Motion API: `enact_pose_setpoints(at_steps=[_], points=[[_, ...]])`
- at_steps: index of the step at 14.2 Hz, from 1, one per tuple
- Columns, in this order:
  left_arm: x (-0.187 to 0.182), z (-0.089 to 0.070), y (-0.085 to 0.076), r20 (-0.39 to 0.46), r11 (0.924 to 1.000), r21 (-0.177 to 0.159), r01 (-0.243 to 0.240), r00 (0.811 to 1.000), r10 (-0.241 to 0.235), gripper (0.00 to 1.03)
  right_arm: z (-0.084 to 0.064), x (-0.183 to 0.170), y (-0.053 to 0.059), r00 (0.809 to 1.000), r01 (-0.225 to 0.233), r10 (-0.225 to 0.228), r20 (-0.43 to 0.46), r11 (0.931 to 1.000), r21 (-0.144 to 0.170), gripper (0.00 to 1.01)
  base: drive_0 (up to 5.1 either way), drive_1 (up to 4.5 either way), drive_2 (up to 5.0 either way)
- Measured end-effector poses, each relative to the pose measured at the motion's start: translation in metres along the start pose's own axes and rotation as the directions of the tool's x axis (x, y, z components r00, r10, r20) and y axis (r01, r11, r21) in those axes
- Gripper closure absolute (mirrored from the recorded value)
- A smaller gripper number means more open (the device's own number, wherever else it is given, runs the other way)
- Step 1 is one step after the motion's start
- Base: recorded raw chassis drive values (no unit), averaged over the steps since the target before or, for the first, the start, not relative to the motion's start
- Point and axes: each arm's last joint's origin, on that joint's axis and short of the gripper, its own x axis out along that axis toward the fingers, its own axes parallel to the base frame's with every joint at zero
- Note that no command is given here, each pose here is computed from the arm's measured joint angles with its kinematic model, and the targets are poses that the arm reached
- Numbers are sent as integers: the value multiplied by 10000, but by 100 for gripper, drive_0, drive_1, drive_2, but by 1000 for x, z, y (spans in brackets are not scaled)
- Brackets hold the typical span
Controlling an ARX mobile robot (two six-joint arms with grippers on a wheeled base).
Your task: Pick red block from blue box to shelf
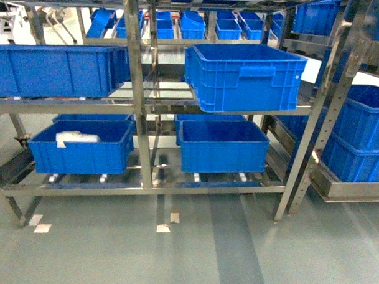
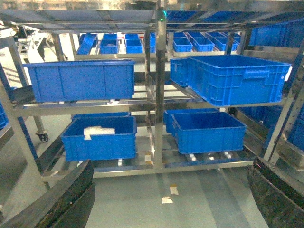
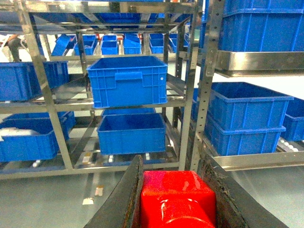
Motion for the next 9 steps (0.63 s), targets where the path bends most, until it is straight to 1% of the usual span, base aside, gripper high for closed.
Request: enact_pose_setpoints(at_steps=[4,9], points=[[0,0,0,-19,10000,0,4,10000,-4,5,0,0,0,10000,0,0,4,10000,0,72,29,434,-377],[0,0,0,-11,10000,0,-11,10000,11,5,0,0,0,10000,0,0,0,10000,-4,72,8,437,-421]])
